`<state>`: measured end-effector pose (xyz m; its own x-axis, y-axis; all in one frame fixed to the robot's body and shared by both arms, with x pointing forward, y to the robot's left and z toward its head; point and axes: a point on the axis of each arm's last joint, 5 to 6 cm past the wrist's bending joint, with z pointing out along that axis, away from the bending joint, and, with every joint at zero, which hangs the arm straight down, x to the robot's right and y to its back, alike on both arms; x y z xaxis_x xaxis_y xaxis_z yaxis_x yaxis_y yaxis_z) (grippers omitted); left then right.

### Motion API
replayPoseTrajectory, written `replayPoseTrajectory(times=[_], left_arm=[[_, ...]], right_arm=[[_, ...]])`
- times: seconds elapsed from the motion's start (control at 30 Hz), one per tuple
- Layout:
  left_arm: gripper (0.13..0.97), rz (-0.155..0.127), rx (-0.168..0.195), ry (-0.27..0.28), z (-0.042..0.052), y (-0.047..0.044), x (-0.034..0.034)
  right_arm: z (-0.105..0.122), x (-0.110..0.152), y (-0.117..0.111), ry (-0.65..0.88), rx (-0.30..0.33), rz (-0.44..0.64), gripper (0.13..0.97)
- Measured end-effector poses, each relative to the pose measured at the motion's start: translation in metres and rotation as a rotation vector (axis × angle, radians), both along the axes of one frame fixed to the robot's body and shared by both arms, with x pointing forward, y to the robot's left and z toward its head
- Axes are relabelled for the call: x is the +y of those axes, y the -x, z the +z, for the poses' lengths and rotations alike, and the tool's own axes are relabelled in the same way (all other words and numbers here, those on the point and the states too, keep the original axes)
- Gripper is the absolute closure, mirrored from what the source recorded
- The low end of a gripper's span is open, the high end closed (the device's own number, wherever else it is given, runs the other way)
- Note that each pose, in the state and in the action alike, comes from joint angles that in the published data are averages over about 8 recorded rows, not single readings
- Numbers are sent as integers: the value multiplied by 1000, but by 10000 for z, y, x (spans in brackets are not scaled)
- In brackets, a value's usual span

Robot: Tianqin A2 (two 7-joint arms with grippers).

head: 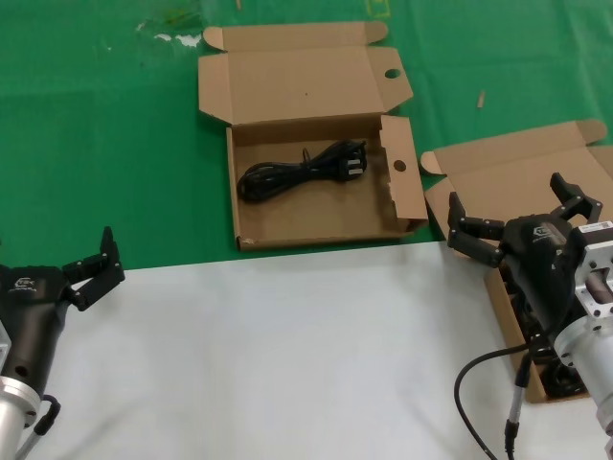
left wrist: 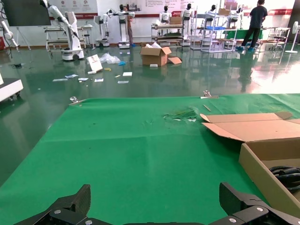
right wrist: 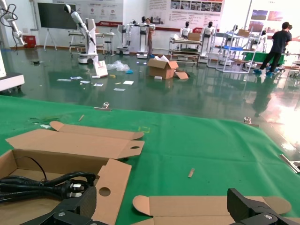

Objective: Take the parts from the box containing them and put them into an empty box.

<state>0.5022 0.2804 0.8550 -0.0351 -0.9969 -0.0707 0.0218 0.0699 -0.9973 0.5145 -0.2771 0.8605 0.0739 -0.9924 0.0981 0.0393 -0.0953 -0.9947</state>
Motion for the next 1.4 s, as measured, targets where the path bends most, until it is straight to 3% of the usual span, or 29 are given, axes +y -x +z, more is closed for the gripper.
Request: replayPoseTrajectory(times=[1.4], left_arm=[[132, 0, 0, 0, 0, 0, 0]], right_arm=[[0, 0, 0, 0, 0, 0, 130]])
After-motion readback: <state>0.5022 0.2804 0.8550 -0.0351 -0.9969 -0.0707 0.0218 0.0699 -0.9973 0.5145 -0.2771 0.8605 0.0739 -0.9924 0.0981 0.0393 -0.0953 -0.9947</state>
